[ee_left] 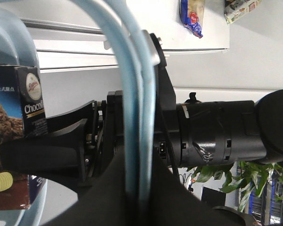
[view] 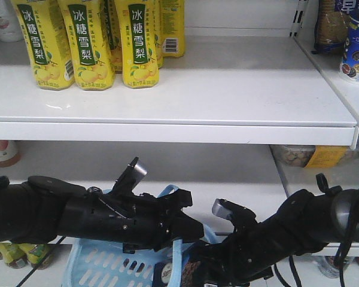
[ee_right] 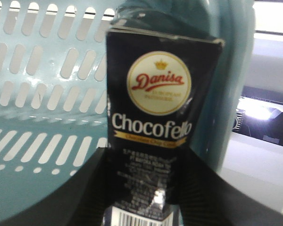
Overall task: Left arm holds basket, right arm returns cookies
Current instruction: 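Close the right gripper on the Chocofello cookie box and lift it, then raise the cookie box with the right gripper up to the upper shelf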
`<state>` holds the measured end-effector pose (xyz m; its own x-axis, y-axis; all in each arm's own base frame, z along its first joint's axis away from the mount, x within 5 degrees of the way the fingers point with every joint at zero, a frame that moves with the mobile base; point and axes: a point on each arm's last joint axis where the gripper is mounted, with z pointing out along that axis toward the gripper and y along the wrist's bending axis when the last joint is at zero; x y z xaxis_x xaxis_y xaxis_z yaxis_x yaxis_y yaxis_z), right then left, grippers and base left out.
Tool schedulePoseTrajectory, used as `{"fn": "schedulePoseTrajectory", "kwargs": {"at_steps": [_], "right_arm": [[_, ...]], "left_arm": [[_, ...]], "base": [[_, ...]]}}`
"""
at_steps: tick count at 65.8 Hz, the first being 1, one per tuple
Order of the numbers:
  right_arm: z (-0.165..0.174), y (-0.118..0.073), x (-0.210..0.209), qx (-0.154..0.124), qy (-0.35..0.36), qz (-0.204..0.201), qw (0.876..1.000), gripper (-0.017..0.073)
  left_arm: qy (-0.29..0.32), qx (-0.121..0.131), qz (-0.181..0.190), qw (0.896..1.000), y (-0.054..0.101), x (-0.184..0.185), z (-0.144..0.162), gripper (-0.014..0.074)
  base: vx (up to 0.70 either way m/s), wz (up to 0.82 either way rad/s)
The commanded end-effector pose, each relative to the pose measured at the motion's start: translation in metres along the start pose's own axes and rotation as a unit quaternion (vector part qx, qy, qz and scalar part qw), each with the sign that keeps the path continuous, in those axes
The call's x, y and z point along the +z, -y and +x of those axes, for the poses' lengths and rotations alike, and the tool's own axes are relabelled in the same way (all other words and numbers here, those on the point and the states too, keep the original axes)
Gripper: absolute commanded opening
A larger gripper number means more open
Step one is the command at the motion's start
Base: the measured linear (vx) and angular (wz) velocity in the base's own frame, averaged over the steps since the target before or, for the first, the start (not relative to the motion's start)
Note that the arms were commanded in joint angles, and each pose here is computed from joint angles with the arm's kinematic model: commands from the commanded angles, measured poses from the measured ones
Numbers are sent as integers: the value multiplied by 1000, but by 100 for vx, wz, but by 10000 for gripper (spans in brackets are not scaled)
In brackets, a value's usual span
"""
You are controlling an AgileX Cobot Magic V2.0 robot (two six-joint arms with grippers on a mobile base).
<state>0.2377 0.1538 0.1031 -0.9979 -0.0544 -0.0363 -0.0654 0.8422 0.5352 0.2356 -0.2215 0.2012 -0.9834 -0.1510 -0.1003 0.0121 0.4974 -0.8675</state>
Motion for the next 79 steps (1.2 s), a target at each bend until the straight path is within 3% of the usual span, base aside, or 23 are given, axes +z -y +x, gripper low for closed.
{"fn": "schedulePoseTrajectory", "kwargs": {"at_steps": [1, 25, 44, 79], "right_arm": [[-7, -8, -9, -15, 28, -8, 999, 230], [-8, -14, -21, -24, 49, -15, 998, 211], [-6, -32, -53, -52, 97, -32, 993, 214], [17, -47, -117, -91, 164, 21, 982, 216]], "left_arm": [[11, 10, 52, 999, 25, -11, -2, -6], [11, 10, 52, 999, 25, -11, -2, -6], [11, 10, 52, 999, 25, -11, -2, -6], [11, 10, 52, 999, 25, -11, -2, -6]], "base": [[0, 0], [0, 0], [0, 0], [0, 0]]}}
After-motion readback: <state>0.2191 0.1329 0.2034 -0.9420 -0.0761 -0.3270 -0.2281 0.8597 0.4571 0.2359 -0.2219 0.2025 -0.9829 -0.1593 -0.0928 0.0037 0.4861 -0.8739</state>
